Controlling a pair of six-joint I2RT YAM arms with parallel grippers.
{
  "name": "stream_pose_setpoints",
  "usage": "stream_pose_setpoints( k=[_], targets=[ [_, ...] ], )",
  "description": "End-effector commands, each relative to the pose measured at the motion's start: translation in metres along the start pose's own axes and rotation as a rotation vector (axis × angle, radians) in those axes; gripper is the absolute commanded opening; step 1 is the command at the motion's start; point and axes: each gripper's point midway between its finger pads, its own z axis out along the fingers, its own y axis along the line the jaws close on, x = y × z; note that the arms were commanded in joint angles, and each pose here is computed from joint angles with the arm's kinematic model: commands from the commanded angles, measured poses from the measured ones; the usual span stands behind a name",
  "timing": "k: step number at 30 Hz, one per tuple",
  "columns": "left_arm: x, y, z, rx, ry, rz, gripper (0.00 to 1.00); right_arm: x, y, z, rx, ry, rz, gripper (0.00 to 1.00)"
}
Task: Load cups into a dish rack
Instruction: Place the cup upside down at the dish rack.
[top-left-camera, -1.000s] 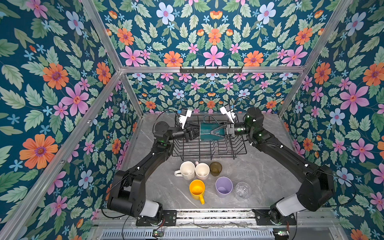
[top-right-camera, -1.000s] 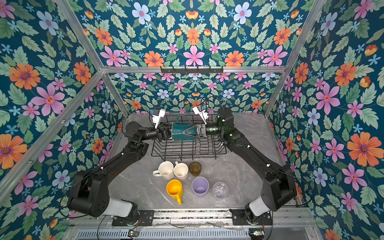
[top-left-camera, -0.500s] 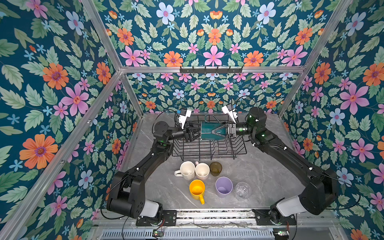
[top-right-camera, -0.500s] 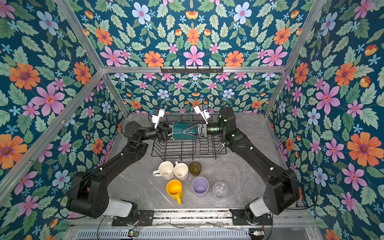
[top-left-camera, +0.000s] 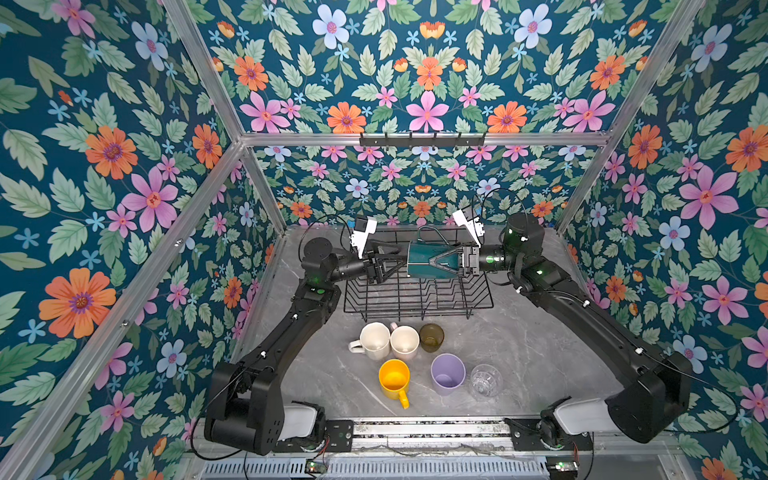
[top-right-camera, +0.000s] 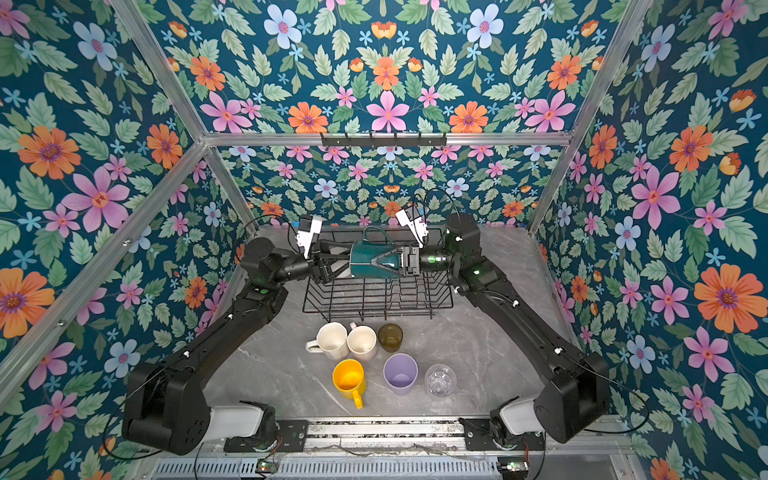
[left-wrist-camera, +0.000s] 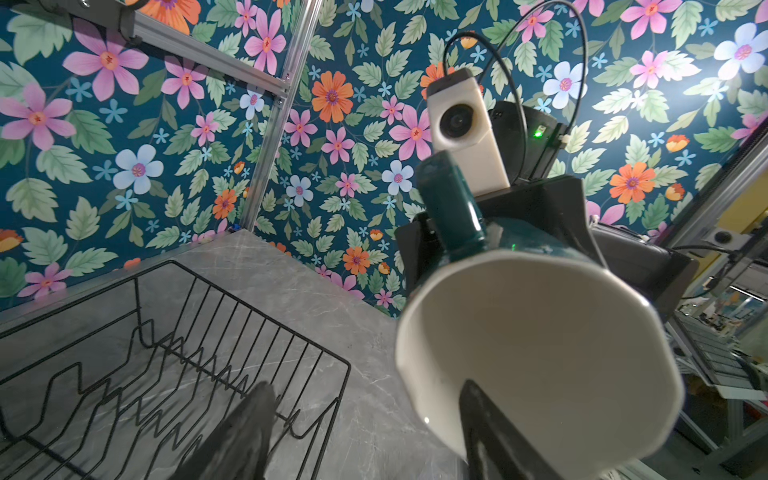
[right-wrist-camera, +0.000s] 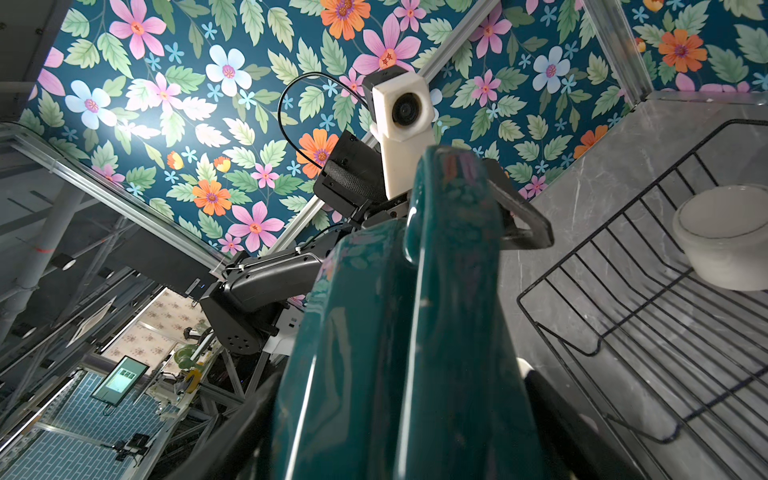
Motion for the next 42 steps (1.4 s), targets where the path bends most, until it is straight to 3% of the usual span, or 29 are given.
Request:
stream_pose_setpoints(
  k=[1,7,14,18,22,36,42],
  targets=[
    [-0.005,0.01,-0.009,-0.075,-0.014,0.042,0.72,-0.008,0.005,-0.01,0.054,-0.032,-0.076,0.0],
    [-0.018,0.03,-0.037,-0.29,-0.045,0.068,0.75,-0.006,-0.009,-0.027,0.275,-0.009,-0.091,0.0],
    [-0.019,0.065,-0.087,-0.719,-0.058,0.105,0.84,-0.002,-0.053,-0.035,0.506,0.063,-0.058,0.0],
    [-0.016,0.073,-0.115,-0.883,-0.076,0.114,0.92,0.0,-0.081,-0.033,0.626,0.122,-0.046,0.0],
    [-0.014,0.075,-0.136,-0.992,-0.1,0.124,0.99,0.001,-0.108,-0.031,0.712,0.178,-0.025,0.0],
    [0.012,0.076,-0.181,-1.17,-0.097,0.114,1.0,0.004,-0.191,0.011,0.908,0.414,-0.034,0.0],
    [0.013,0.075,-0.202,-1.288,-0.068,0.12,1.0,0.003,-0.224,0.028,0.948,0.452,-0.035,0.0]
  ],
)
